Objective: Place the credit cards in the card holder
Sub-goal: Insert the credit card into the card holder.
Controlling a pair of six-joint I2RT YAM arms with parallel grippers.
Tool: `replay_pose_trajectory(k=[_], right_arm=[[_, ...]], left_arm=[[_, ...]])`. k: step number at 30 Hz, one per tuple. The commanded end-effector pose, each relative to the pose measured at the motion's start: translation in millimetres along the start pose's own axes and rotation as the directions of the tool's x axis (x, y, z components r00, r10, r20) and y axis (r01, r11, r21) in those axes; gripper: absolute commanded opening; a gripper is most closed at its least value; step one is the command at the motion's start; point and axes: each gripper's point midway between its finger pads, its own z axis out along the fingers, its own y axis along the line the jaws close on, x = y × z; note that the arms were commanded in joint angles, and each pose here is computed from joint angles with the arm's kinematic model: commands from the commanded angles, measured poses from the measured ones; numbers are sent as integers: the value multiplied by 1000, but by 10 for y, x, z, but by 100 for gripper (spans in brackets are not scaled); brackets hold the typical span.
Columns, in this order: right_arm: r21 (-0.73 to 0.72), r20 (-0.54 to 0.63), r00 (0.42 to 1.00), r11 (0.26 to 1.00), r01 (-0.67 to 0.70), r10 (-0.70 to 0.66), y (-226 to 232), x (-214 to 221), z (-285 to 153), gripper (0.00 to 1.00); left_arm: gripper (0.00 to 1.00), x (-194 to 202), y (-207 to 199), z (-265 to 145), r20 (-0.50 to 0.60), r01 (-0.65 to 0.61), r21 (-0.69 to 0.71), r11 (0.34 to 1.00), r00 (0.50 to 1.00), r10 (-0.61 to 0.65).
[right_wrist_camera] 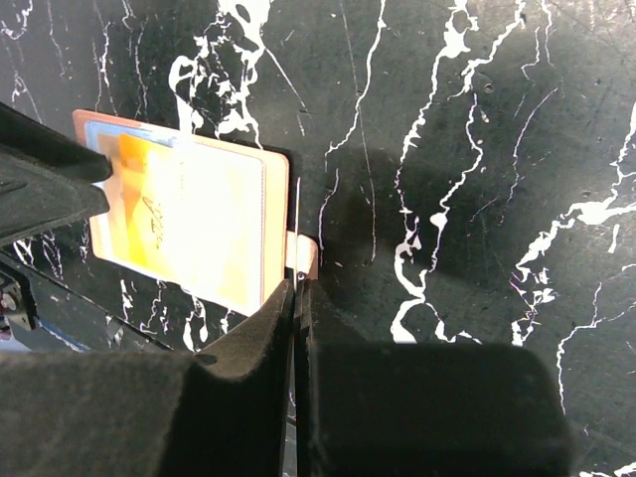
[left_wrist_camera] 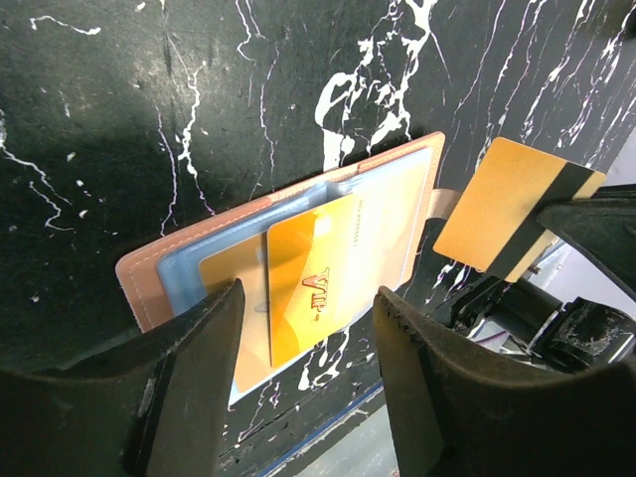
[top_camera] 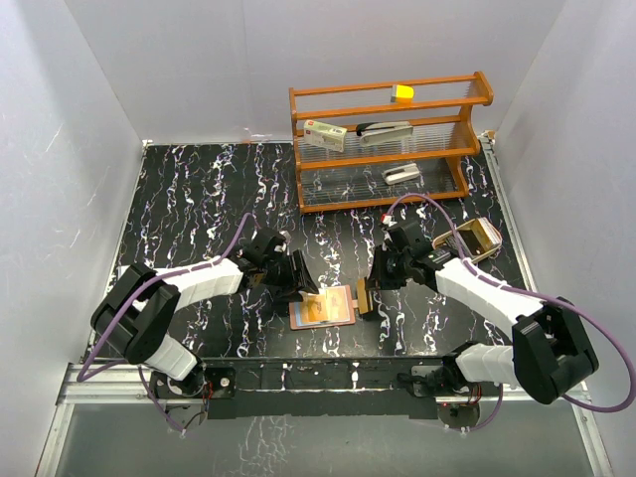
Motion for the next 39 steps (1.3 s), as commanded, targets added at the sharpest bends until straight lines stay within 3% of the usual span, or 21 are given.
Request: replay_pose_trajectory(k=[1, 32, 39], right_arm=[[5, 31, 999, 1000, -6, 6, -29, -46, 85, 0], [-86, -4, 998, 995, -58, 58, 74, 129, 285, 0], [-72, 12, 999, 996, -52, 53, 66, 95, 245, 0]], left_arm=[[54, 81, -47, 23, -30, 17, 28, 999, 999, -16], [54, 169, -468, 233, -77, 52, 145, 988, 996, -41], [55, 112, -533, 152, -61, -8, 115, 993, 998, 15]])
